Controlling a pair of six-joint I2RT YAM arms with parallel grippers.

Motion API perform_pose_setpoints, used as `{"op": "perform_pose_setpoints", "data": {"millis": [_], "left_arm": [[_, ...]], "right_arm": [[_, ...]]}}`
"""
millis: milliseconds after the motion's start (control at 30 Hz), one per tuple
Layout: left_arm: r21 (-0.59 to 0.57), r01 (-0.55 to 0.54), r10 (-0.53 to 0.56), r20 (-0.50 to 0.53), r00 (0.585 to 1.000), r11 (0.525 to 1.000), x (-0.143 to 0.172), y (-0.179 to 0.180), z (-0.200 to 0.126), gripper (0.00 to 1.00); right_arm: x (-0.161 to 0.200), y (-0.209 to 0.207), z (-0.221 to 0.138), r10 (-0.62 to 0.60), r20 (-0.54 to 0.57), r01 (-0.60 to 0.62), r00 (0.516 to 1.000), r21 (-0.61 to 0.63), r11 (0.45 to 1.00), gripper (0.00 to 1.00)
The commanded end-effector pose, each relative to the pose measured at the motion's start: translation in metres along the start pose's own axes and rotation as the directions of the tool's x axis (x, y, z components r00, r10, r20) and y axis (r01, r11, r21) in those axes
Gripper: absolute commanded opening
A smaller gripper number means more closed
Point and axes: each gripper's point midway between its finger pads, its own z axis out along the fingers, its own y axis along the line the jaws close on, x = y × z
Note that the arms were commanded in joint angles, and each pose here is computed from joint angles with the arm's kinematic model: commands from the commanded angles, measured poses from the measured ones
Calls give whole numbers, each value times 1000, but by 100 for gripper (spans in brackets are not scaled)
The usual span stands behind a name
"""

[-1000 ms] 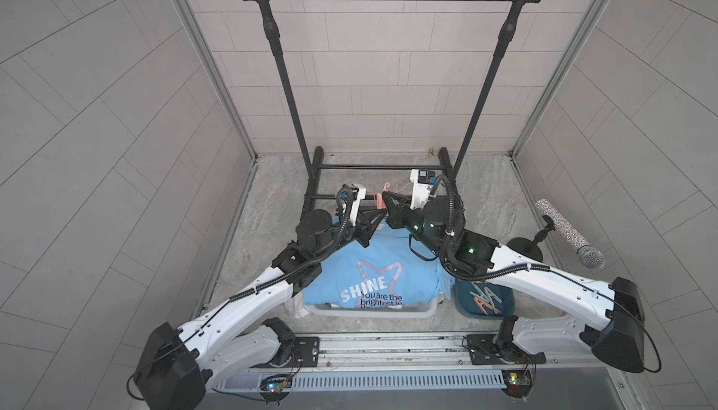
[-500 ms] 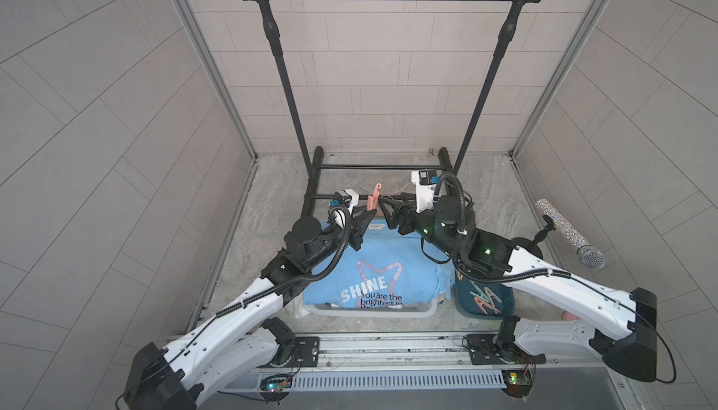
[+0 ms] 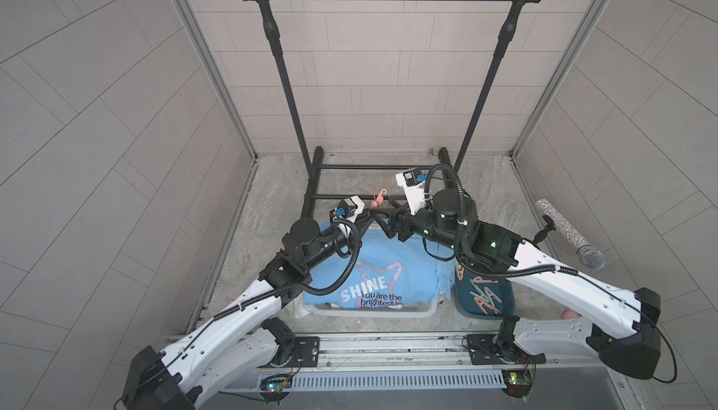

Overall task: Use clothespins to secure the t-shirt on both sides of the hanger
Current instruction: Open the clothespin, then clamp the T-shirt on the hanger.

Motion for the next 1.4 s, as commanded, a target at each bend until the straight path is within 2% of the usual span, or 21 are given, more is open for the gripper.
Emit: {"op": "perform_pose_setpoints", "data": {"millis": [0,133,200,333,467,567,633,733,767,833,900,933,1033,1133,1200,1267,1333,1367], "left_arm": [[28,-47,46,8,999,999,-1,-5,-3,0],[27,-62,63,-15,998,998,2,-5,-2,0],[31,-64,65,-17,998,997,2,-5,-2,0],[24,-69,70,-19,997,997,3,-4,-2,0],[22,-75,75,-17,997,997,2,-4,-3,0],[12,-63,63,-20,998,998,-1,-2,-4,5],[-10,-44,44,-11,999,999,-6,2,-5,14],[-58,-29,30,21,999,998,-14,9,-10,40],[-82,-24,27,34,999,996,-17,13,-12,50],[-177,13,-2,62,998,984,-27,29,-18,61],[-290,94,-66,106,992,953,-42,51,-30,68],[-316,103,-73,105,992,943,-43,56,-33,69],[-414,155,-82,187,979,897,-63,76,-59,73],[-551,234,-131,220,967,801,-63,104,-80,75],[-647,292,-201,212,956,704,-54,127,-91,80],[-700,350,-284,215,935,623,-40,150,-99,81],[-700,437,-389,241,889,565,-24,170,-98,81],[-698,484,-428,274,862,528,-17,179,-100,81]], "right_arm": [[-1,4,2,-3,-28,2,1000,-12,1000,66],[0,4,9,4,-44,-4,999,-5,1000,56],[2,2,11,0,-55,1,998,9,1000,47],[5,-3,15,2,-59,0,998,31,1000,40],[4,-1,19,-6,-61,8,998,27,1000,26],[2,-1,21,-22,-61,24,998,25,999,20],[-3,0,22,-28,-56,29,998,17,999,12],[-9,-1,23,-44,-46,45,998,22,999,2],[-10,-3,25,-47,-44,49,998,29,998,0],[-14,-10,28,-42,-38,43,998,39,998,0],[-21,-19,33,-3,-18,3,1000,32,999,0],[-24,-23,35,16,-6,-16,1000,19,1000,0],[-39,-32,41,38,69,-37,997,-17,999,0],[-43,-28,47,-64,134,74,989,-67,995,0],[-39,-20,53,-158,166,179,973,-118,977,0],[-32,-13,60,-230,196,264,953,-173,949,0],[-17,2,67,-335,244,396,910,-273,877,0],[-5,11,69,-404,278,481,871,-324,815,0]]}}
